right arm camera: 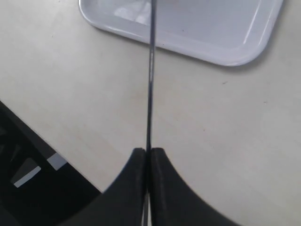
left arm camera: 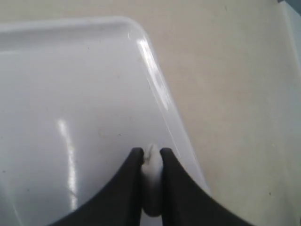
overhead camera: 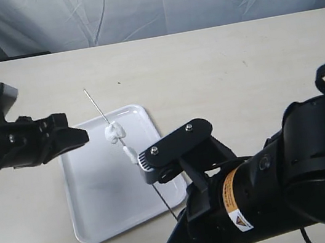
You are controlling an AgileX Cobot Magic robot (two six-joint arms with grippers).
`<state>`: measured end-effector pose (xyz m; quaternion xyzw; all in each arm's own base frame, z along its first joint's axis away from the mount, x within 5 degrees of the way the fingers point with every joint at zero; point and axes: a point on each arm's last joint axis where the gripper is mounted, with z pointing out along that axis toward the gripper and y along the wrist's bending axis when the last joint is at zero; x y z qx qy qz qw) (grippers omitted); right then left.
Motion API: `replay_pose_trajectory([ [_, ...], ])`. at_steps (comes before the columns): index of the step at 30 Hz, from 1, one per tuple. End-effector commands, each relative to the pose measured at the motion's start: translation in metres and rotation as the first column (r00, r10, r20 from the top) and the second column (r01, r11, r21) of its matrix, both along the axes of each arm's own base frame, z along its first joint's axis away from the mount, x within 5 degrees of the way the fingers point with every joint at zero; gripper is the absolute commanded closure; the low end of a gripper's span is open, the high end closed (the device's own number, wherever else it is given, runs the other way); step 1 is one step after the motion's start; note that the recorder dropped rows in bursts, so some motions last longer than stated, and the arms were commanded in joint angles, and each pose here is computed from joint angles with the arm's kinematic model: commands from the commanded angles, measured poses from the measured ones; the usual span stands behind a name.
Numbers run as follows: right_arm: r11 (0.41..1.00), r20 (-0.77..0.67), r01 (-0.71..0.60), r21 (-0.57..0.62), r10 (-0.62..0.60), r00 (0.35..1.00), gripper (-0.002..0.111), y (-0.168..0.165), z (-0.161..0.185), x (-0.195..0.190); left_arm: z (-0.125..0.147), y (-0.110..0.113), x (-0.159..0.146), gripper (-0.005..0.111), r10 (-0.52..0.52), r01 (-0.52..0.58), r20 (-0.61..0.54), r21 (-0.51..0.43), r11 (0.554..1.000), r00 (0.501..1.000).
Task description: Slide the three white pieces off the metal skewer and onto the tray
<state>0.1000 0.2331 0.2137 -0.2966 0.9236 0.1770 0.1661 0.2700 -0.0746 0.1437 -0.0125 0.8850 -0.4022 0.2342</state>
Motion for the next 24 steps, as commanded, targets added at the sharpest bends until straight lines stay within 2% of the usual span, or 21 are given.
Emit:
replay_pose_trajectory([
  [1,1.0,0.011,-0.007,0.01,0.006,1.0,0.109,0.0,0.002,-0.001,-0.02,-0.019,-0.002,0.096,-0.048,0.049,-0.042,0.01,0.999,0.998],
  [7,1.0,0.01,-0.006,0.006,0.006,1.0,0.109,-0.001,0.002,-0.001,-0.035,-0.026,-0.001,0.095,-0.044,0.044,-0.062,-0.007,0.999,0.997],
  [13,1.0,0.011,-0.007,0.01,0.006,1.0,0.109,0.0,0.002,-0.001,-0.045,-0.026,-0.001,0.072,-0.049,0.049,-0.085,-0.004,0.999,0.995],
  [20,1.0,0.015,-0.008,0.016,0.008,1.0,0.109,0.0,0.003,0.0,-0.04,-0.03,0.0,0.061,-0.05,0.044,-0.074,-0.081,0.996,0.996],
  [24,1.0,0.015,-0.008,0.016,0.008,1.0,0.109,0.0,0.003,0.0,-0.042,-0.028,0.0,0.049,-0.038,0.033,-0.081,-0.058,0.998,0.996],
])
